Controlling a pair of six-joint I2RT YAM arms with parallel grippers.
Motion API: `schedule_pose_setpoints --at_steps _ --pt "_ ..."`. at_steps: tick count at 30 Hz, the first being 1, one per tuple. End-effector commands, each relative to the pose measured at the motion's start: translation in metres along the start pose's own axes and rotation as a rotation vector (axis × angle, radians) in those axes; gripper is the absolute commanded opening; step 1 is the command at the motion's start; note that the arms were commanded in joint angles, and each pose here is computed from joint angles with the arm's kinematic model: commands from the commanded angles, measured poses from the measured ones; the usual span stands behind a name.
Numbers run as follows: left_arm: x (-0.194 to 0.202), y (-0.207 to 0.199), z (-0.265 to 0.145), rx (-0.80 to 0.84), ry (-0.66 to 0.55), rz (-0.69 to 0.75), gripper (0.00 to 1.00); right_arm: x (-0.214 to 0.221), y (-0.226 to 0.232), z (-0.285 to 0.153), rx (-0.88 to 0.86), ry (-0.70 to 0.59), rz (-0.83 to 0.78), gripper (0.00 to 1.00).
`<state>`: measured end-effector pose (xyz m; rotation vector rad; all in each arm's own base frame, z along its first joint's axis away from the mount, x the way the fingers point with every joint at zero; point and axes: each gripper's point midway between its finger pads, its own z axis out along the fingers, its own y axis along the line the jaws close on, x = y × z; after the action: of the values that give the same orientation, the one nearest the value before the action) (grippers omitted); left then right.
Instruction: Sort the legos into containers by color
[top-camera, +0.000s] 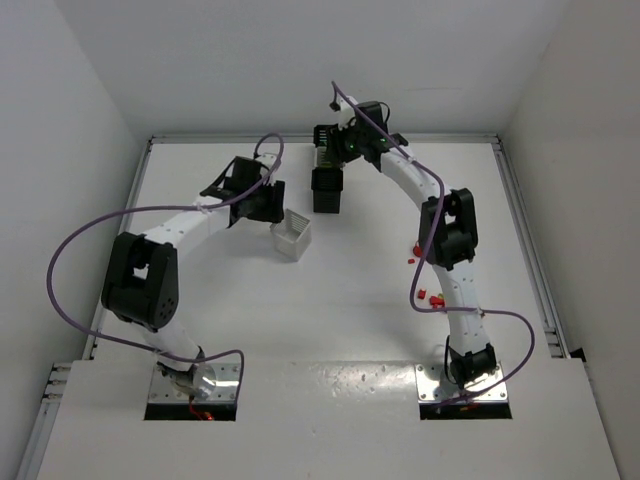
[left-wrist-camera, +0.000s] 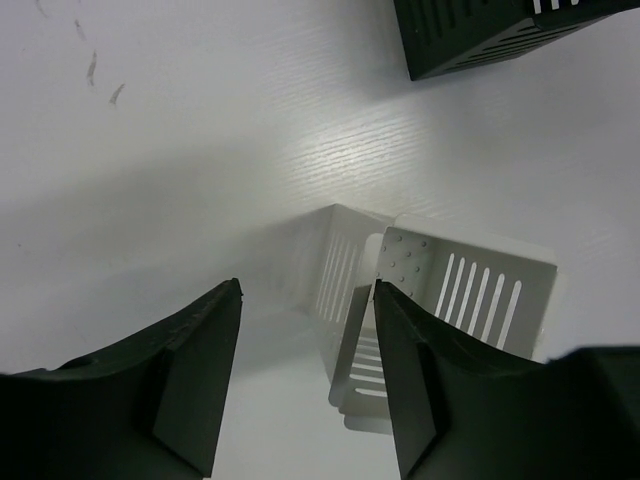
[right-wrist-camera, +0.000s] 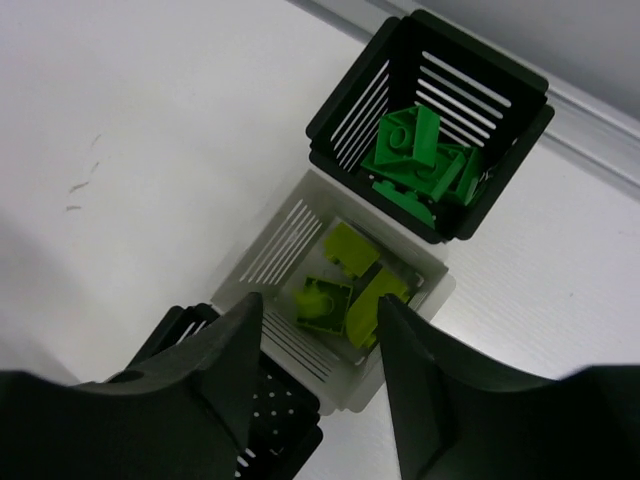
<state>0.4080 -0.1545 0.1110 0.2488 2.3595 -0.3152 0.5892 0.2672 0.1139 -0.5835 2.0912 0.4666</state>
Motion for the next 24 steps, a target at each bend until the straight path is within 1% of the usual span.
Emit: schedule_pose_setpoints --at_steps 1,2,5,7,9,10,11,13,14,16,17,18,19,20,22,24 --pt "-0.020 -0.008 0.004 -0.003 -0.041 0.022 0.60 -0.030 0.005 0.001 0.010 -0.083 -0.038 0.52" --pt "-0.020 -0.009 0.004 -0.002 -0.041 0.013 0.60 -0.034 0.005 -0.002 0.011 -0.092 -0.040 0.54" --pt "-0.020 -0.017 0.010 0.004 -0.033 0.028 0.58 -0.030 0.006 -0.004 0.010 -0.082 -0.037 0.54" --pt "-0.022 -0.021 0.014 0.003 -0.038 0.036 0.55 -0.043 0.007 -0.016 0.020 -0.105 -0.043 0.54" --pt "-0.014 -0.019 0.022 -0.001 -0.012 0.035 0.49 -0.048 0.009 -0.025 0.020 -0.113 -0.031 0.54" --pt "-0.017 -0.026 0.022 0.009 -0.021 0.033 0.44 -0.063 0.005 -0.040 0.032 -0.142 -0.032 0.54" --pt "-0.013 -0.029 0.025 0.014 -0.009 0.039 0.41 -0.068 -0.001 -0.048 0.050 -0.153 -0.016 0.54" --pt "-0.008 -0.038 0.028 0.018 0.002 0.043 0.36 -0.069 -0.010 -0.061 0.096 -0.149 -0.008 0.54" --pt "-0.008 -0.038 0.028 0.018 0.002 0.043 0.32 -0.074 -0.011 -0.074 0.118 -0.158 -0.019 0.54" --pt "-0.006 -0.048 0.028 0.013 0.001 0.028 0.26 -0.072 -0.022 -0.090 0.153 -0.148 -0.007 0.54" --pt "-0.007 -0.046 0.028 -0.002 -0.002 0.013 0.16 -0.073 -0.022 -0.102 0.174 -0.151 -0.006 0.54" --pt "-0.003 -0.051 0.028 -0.007 0.006 -0.009 0.11 -0.072 -0.027 -0.111 0.193 -0.145 0.001 0.54" --pt "-0.003 -0.058 0.026 -0.012 0.007 -0.016 0.08 -0.071 -0.026 -0.117 0.201 -0.146 0.015 0.54" --pt "-0.007 -0.056 0.023 -0.032 -0.010 -0.042 0.07 -0.058 -0.035 -0.123 0.242 -0.123 0.036 0.54" --pt "-0.005 -0.068 0.023 -0.024 -0.010 -0.095 0.07 -0.046 -0.039 -0.146 0.292 -0.107 0.080 0.54" --pt "-0.014 -0.073 0.021 -0.038 -0.038 -0.156 0.06 -0.040 -0.042 -0.161 0.312 -0.109 0.097 0.56"
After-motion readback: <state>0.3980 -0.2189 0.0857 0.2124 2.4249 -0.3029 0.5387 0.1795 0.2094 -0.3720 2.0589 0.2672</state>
